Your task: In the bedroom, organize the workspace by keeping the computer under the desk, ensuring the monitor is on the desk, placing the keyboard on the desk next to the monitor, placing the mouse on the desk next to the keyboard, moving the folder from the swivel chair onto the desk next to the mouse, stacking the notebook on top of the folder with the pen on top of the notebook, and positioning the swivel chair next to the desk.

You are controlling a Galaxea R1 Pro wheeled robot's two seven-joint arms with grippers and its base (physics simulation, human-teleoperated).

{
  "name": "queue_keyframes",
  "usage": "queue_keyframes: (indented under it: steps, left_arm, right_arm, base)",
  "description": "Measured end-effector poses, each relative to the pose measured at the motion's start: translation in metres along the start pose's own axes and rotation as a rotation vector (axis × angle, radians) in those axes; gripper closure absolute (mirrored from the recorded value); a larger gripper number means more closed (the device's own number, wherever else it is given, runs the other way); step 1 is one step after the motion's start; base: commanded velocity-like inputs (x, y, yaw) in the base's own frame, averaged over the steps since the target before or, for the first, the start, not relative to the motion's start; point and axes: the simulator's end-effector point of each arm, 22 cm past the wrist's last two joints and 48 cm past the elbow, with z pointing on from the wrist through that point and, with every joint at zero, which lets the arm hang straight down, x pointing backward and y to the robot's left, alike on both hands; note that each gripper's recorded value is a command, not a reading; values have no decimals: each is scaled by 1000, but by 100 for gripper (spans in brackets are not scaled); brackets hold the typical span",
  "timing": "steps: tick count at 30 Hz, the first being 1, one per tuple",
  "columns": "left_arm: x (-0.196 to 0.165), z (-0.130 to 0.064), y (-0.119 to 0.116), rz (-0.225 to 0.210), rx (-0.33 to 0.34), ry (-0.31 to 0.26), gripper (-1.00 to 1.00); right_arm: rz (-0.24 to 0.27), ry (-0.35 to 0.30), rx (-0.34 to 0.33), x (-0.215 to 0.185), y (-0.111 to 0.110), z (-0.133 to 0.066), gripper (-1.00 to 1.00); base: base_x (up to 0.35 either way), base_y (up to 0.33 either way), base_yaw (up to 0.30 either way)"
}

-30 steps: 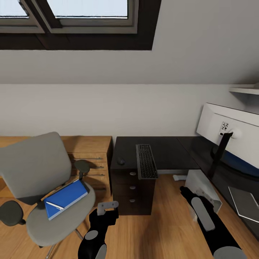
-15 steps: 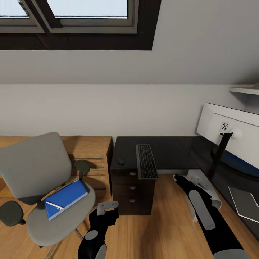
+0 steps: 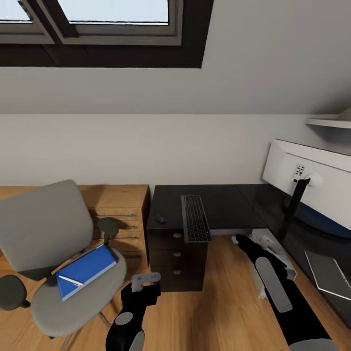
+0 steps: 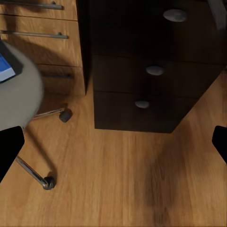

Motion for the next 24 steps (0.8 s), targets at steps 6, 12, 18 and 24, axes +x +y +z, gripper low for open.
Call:
queue_keyframes:
  steps: [6, 12, 18, 24]
  left_arm:
    - [0, 0, 0, 0, 0, 0, -100]
    - [0, 0, 0, 0, 0, 0, -100]
    - [1, 0, 0, 0, 0, 1, -100]
    - [1, 0, 0, 0, 0, 2, -100]
  right_arm:
    - [0, -1, 1, 0, 0, 0, -100]
    - [0, -2, 2, 0, 0, 0, -100]
    - [2, -13, -8, -4, 4, -2, -100]
    - [3, -19, -12, -7, 6, -4, -100]
  base:
    - [0, 0, -193]
    - [0, 0, -51]
    - [0, 0, -7]
    - [0, 0, -1]
